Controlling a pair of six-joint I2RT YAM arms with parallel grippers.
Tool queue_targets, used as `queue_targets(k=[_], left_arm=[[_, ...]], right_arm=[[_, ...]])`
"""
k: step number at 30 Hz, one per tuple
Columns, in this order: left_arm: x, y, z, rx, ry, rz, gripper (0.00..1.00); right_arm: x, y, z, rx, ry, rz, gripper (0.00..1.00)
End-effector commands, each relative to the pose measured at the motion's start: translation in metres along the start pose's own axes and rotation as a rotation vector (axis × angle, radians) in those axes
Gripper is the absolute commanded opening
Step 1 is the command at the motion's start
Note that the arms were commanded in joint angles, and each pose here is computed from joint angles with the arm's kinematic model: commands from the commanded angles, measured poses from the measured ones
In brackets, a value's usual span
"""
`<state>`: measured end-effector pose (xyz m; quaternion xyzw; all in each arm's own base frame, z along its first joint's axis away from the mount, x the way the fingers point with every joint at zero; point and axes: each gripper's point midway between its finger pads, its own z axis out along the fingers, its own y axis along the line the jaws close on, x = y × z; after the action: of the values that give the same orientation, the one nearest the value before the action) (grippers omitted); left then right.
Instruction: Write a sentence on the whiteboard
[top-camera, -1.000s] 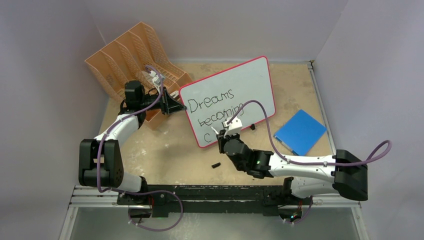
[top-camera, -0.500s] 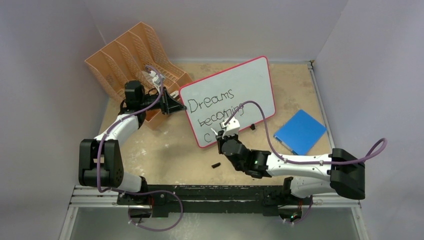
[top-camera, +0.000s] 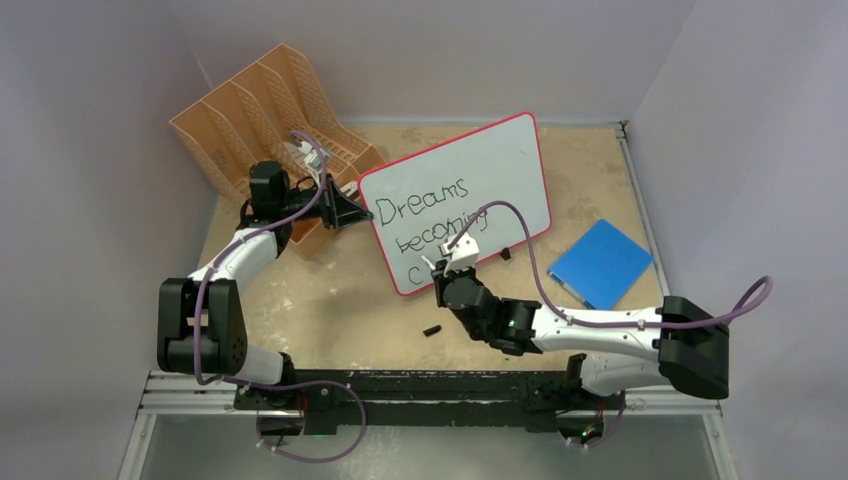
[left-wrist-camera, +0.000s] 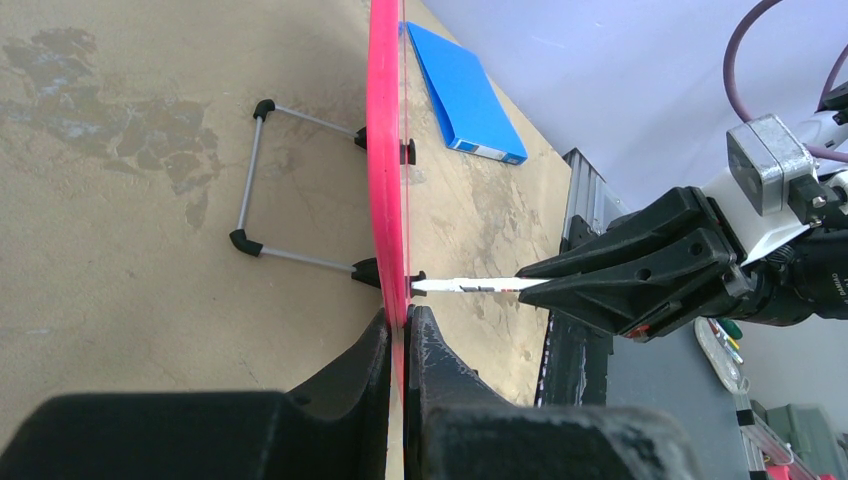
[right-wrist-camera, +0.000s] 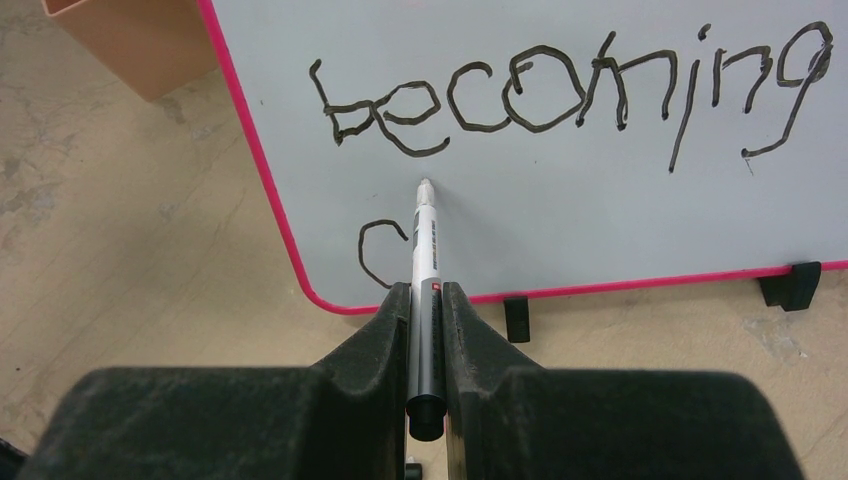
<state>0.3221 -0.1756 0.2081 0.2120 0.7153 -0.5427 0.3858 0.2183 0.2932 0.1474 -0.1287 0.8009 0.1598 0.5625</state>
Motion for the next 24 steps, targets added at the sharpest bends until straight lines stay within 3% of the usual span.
queue_targets(k=[1,24], left_arm=[[-0.019,-0.004,-0.003,-0.006,-0.036,0.088,0.0],[-0.019,-0.005,-0.003,-0.006,-0.037,0.089,0.0]], right_arm=[[-0.025,0.01,0.004,-0.014,-0.056,0.037,0.0],[0.015,0.0,0.001,0.039,0.113,0.059,0.0]])
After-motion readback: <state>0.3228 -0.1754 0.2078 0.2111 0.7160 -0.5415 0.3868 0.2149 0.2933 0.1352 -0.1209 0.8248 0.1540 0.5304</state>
